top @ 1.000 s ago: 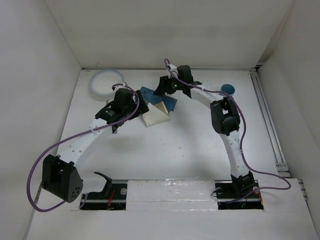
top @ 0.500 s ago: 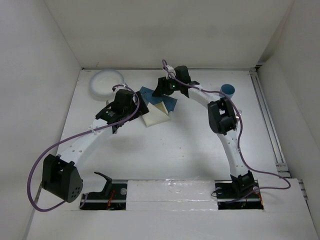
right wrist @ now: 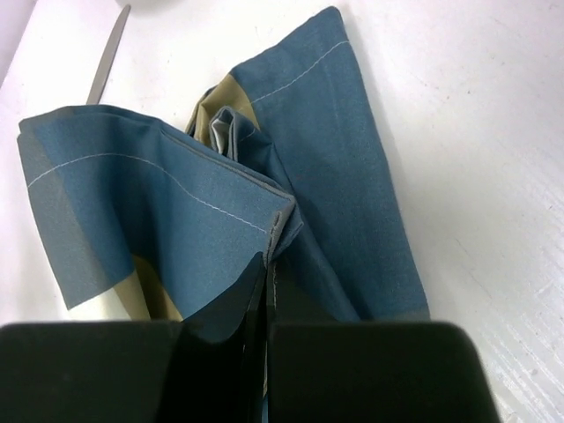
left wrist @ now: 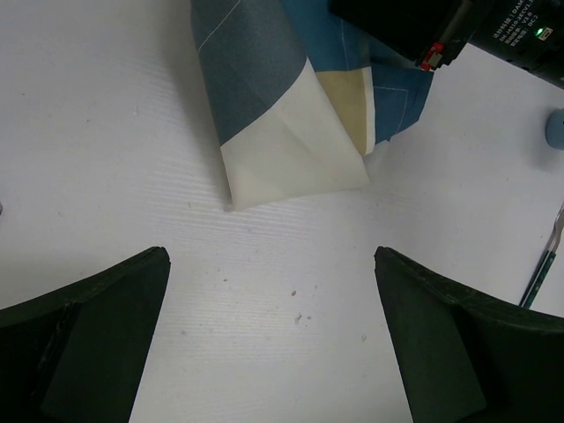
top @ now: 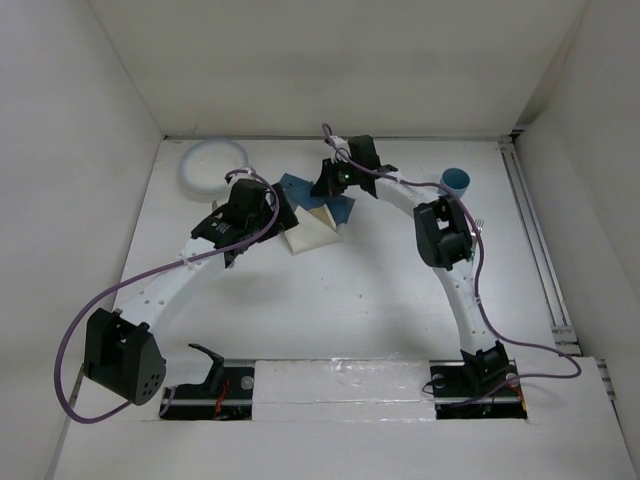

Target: Set the dinner table for one person

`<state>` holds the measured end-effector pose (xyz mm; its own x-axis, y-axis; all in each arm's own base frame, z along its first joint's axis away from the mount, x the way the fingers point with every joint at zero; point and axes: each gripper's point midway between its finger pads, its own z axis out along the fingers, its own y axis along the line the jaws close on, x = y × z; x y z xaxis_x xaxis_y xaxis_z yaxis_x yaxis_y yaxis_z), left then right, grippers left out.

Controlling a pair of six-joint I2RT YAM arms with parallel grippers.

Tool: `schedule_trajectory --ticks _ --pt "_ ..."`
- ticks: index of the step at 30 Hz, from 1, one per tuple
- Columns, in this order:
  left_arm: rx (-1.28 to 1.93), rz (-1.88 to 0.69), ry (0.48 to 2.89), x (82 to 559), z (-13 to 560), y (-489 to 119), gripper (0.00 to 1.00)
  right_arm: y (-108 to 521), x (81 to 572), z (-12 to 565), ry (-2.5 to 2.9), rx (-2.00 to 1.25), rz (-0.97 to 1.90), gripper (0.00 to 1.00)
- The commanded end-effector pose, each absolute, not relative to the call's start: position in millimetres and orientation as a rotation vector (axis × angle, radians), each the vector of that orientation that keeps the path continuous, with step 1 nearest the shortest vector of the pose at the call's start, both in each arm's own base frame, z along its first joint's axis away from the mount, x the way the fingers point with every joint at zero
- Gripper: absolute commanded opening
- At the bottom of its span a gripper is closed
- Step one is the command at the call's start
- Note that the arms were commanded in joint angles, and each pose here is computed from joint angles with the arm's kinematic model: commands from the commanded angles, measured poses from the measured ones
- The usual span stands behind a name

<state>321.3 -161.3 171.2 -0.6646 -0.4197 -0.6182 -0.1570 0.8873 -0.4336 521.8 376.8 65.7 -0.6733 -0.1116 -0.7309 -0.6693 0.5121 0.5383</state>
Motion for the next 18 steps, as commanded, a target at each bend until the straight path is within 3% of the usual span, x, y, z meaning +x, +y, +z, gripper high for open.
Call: schedule_trajectory --ticks 1,10,18 --pt "-0.394 -0.454 2.275 322.4 172.5 -161.9 1.00 383.3 522.7 127.9 1.968 -0.689 1.121 0.00" --pt "-0.481 -0.450 2.210 331.1 186.2 -157.1 1.00 356.0 502.8 238.6 1.741 -0.763 1.062 0.00" --pt "-0.718 -0.357 2.077 333.6 214.9 -115.2 1.00 355.8 400.5 232.7 1.624 -1.072 1.184 0.00"
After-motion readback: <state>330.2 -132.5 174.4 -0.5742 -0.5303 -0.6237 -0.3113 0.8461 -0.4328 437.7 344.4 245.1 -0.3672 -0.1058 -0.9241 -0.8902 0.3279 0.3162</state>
